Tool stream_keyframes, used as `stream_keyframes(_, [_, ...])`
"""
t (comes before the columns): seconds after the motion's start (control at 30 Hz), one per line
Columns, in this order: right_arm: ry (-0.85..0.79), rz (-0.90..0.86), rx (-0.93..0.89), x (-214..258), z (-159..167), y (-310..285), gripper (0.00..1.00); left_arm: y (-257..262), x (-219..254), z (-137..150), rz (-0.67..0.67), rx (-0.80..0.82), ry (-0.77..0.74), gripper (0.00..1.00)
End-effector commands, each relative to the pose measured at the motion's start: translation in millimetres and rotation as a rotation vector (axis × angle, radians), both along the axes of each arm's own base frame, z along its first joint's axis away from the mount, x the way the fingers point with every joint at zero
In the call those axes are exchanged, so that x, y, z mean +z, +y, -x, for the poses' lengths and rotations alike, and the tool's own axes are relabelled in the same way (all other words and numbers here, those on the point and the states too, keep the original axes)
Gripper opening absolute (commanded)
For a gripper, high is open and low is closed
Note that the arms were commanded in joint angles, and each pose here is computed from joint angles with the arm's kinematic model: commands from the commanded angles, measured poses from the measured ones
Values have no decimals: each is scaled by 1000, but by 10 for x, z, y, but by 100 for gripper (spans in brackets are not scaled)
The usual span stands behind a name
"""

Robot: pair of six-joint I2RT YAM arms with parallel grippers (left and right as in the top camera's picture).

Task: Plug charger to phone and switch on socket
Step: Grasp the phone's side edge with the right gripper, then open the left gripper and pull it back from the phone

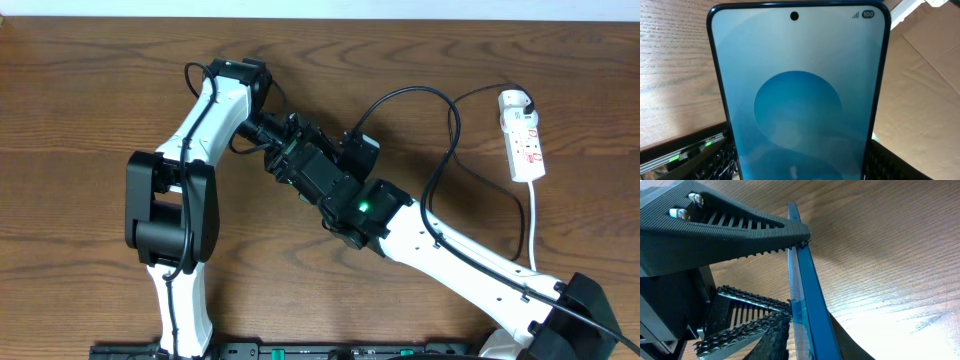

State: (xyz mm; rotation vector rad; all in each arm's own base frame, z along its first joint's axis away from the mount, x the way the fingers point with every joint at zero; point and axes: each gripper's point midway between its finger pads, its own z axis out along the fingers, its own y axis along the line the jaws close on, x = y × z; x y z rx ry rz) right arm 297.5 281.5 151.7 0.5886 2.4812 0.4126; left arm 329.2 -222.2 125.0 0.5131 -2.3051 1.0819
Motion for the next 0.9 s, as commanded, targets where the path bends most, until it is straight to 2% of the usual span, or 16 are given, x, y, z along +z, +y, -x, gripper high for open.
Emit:
stream_keyframes(0.0, [-19, 4, -8, 39, -35, 8, 18, -25, 194, 16, 51, 5, -26, 65])
stream_keyframes(0.43, [-5, -8, 3, 30, -13, 34, 2, -23, 192, 14, 50, 5, -28, 65])
stream_keyframes(0.7, [-26, -21, 15, 147, -2, 17, 1, 47, 78, -12, -19, -10, -61, 67])
stream_keyframes(0.73, [-33, -27, 17, 187, 1, 12, 1, 55, 67, -13, -26, -12, -63, 75])
stream_keyframes(0.87, [-71, -47, 30, 380, 4, -35, 1, 107, 53, -120, -21, 7, -103, 86])
